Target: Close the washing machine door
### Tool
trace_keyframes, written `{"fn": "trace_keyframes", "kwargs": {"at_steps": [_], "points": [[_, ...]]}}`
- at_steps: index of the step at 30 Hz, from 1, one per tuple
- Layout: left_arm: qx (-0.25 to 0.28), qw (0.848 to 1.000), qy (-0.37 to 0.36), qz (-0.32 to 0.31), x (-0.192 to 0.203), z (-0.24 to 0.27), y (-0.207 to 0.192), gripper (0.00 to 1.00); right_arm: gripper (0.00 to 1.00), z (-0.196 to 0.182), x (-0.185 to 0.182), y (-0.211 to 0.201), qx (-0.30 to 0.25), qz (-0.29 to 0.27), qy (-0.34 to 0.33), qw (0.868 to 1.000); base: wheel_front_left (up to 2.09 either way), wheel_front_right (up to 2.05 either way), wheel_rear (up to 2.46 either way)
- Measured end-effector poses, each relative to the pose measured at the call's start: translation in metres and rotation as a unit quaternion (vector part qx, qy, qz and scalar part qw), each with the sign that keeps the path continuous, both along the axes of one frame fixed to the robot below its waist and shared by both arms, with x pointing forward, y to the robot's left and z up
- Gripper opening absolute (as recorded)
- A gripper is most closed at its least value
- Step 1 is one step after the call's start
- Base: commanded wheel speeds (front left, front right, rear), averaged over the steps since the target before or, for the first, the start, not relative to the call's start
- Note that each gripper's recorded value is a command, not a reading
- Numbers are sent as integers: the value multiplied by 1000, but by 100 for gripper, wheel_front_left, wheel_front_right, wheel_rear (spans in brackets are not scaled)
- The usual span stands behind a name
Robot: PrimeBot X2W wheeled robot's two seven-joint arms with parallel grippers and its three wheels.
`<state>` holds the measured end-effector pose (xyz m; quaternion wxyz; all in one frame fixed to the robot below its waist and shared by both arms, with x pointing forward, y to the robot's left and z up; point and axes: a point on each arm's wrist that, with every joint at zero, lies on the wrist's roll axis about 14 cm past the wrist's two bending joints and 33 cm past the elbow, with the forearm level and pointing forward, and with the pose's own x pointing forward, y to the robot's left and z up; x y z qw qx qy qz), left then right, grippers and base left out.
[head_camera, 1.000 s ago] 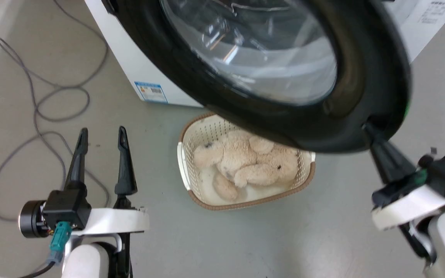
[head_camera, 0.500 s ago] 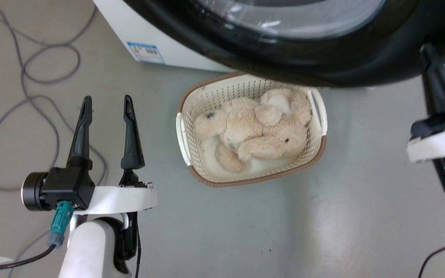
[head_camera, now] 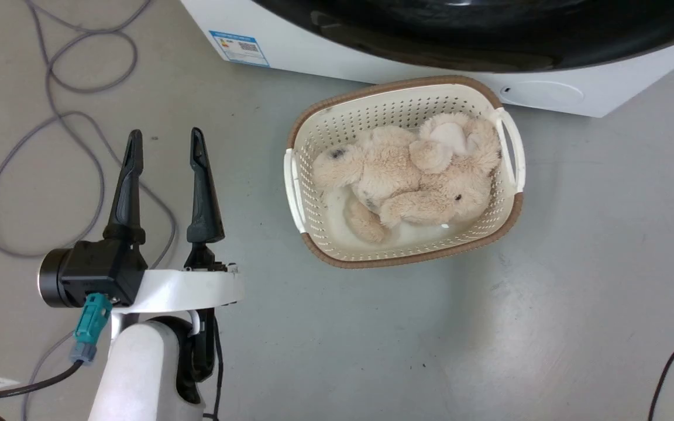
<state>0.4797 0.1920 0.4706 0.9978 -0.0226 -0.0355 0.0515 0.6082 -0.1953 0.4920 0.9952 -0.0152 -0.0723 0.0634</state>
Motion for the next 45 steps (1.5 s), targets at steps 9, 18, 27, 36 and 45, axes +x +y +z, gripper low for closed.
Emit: {"fn": "trace_keyframes", "kwargs": {"at_steps": [9, 18, 27, 36, 45], "points": [[-3, 1000, 1, 6, 0, -1, 5, 100, 0, -5, 12, -9, -5, -19, 7, 1000, 0, 0, 0], [-3, 1000, -11, 18, -7, 14, 12, 100, 0, 25, 3, -22, -4, -44, -23, 999, 0, 0, 0], [4, 999, -18, 27, -32, 29, 15, 100, 0, 115, -58, -36, -24, -71, -134, 988, 0, 0, 0], [3, 999, -35, 6, -47, 47, -1, 100, 0, 179, -131, -19, -35, -58, -221, 973, 0, 0, 0], [2, 999, -46, -8, -74, 60, -11, 100, 0, 128, -186, -5, 5, -38, -136, 990, 0, 0, 0]]}}
